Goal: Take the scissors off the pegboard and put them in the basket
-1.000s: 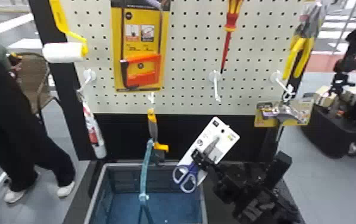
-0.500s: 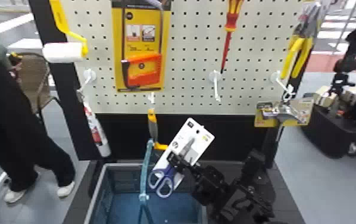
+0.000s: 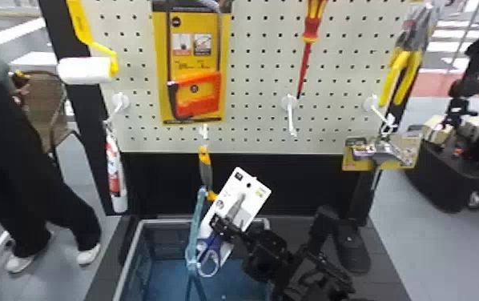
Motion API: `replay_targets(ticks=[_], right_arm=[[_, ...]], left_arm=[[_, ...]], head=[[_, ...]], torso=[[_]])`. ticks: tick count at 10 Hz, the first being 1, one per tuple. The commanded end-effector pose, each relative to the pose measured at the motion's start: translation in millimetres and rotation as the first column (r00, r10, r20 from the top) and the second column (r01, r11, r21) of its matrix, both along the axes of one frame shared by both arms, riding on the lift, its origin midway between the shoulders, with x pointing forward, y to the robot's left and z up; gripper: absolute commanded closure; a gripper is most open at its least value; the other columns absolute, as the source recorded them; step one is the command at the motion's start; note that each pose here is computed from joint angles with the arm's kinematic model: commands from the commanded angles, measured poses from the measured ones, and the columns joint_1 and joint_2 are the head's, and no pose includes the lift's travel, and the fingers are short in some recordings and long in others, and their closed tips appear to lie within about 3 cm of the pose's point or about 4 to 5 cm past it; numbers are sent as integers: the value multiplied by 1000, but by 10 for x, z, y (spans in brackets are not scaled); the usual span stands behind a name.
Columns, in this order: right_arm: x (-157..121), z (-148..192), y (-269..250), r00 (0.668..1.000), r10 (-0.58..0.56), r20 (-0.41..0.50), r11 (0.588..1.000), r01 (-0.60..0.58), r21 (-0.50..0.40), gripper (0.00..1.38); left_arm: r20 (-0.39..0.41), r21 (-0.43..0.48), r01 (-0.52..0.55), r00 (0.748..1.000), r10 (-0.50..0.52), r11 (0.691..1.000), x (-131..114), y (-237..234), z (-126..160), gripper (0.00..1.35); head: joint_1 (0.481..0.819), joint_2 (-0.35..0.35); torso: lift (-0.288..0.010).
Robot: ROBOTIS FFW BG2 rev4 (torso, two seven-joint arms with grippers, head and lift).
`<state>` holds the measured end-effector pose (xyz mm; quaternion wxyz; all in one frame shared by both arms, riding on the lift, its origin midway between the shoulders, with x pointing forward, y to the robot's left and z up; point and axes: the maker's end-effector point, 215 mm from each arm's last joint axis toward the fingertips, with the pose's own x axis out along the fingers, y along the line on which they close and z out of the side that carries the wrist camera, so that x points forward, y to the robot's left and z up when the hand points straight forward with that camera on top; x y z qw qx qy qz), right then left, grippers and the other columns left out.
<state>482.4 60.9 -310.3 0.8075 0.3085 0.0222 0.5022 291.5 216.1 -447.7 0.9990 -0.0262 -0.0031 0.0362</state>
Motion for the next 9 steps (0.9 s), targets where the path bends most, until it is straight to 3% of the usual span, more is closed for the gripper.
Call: replay_targets(ticks=[1,9], right_arm=[[16,-59,14,1000,7,-16,1000,-8,-8,1176],[-17,-389,193,989,115,-96,990,-122,-67,1174]], left_arm=[[0,1,2,1000,-2,1000,2,-8,-3,251],[4,1,4,1000,-4,1000,15,-18,3,251]], head=[[549,0],[549,0]], torso=[[-100],[-100]])
